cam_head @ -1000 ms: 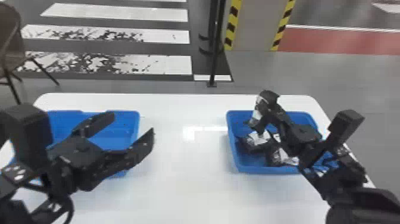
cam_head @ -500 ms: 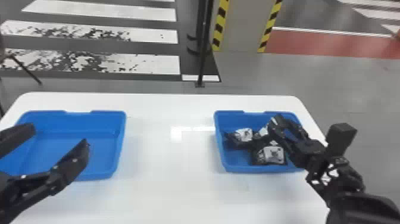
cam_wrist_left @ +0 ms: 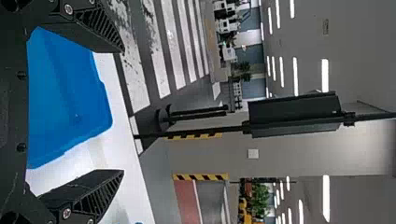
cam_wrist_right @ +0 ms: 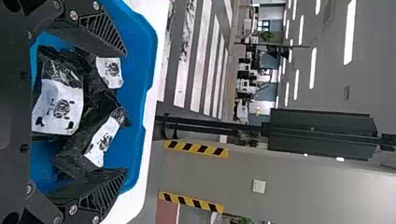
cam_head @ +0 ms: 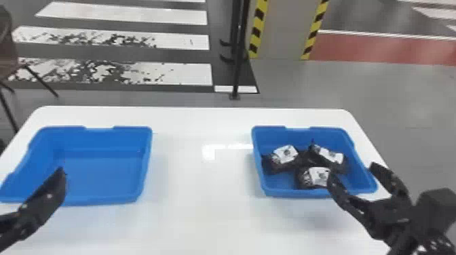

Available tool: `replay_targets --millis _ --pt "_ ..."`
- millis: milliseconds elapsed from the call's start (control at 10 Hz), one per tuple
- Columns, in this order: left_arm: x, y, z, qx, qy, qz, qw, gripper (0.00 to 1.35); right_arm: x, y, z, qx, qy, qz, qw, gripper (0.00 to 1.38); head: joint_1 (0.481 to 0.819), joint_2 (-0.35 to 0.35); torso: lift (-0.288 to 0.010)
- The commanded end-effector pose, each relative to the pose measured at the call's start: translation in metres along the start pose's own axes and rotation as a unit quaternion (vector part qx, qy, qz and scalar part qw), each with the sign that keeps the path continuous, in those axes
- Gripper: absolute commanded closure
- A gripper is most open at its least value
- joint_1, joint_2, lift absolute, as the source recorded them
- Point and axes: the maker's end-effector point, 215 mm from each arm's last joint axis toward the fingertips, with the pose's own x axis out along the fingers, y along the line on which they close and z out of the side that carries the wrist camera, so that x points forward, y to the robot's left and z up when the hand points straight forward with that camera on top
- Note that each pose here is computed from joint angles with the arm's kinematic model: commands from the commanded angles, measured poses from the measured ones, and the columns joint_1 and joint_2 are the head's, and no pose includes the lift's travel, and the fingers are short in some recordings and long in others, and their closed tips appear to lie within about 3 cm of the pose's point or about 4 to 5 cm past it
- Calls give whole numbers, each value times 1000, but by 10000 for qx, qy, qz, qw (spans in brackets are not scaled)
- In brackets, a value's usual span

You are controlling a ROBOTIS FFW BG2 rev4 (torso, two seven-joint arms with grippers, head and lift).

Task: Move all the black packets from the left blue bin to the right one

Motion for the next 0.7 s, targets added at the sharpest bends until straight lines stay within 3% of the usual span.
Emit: replay_targets --millis 0,200,600 --pt "-7 8 -17 127 94 83 9998 121 -43 1 23 -144 -144 -53 9998 153 695 -89 -140" --pt "-13 15 -29 267 100 148 9995 121 -78 17 59 -339 -340 105 9988 153 695 -65 -140" --pt "-19 21 -44 311 -84 186 9993 121 -95 24 63 -160 -379 179 9990 153 695 5 -140"
